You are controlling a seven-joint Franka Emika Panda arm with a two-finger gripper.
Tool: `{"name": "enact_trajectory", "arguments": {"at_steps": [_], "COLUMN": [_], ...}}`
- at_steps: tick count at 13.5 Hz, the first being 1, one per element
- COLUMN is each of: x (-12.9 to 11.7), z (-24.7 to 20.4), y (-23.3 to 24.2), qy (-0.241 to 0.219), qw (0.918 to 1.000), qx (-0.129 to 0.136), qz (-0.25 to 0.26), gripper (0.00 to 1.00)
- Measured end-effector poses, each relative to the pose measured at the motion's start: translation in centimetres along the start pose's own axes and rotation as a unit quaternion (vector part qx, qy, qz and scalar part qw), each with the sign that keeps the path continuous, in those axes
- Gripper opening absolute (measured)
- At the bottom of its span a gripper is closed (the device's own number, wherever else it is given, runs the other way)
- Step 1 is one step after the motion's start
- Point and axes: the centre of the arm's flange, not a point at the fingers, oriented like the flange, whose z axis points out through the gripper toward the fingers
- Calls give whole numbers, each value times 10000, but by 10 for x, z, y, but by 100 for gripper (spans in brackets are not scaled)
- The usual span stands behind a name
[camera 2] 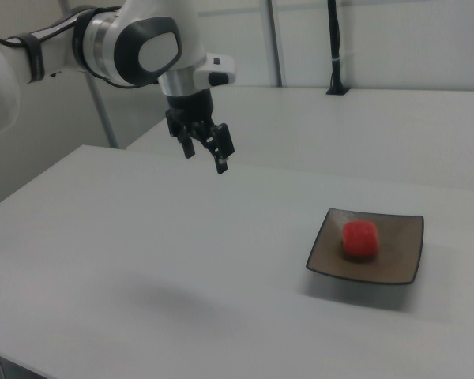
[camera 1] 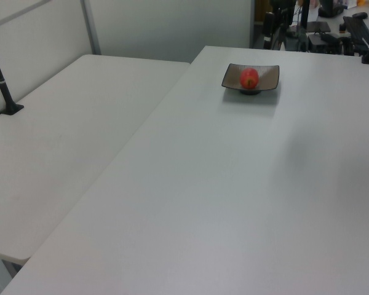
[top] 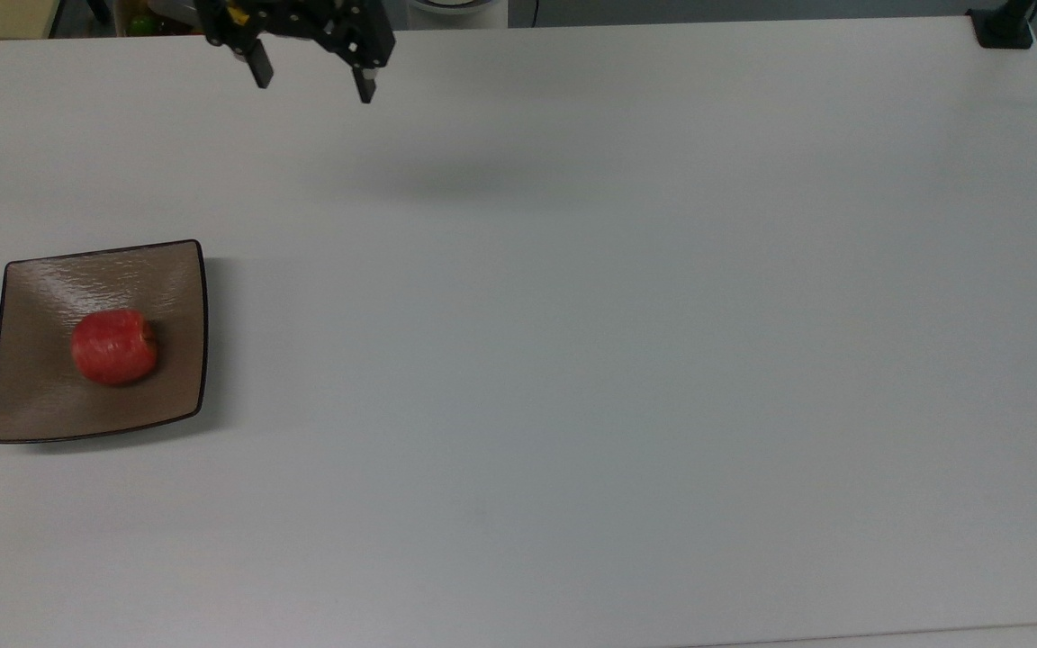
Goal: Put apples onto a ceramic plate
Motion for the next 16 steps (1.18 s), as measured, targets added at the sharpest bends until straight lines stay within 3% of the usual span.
{"name": "enact_trajectory", "arguments": {"at_steps": [4,8,16], "x": [-17,-22,-26], "z": [31,42,43], "y": [-32,-39,-40], "qy": [-127,-201,-246], "qw": [9995,9975,9948], "qx": [-124,-457,-494], "qz": [-275,-495,-851], "gripper": [100,100,100]}}
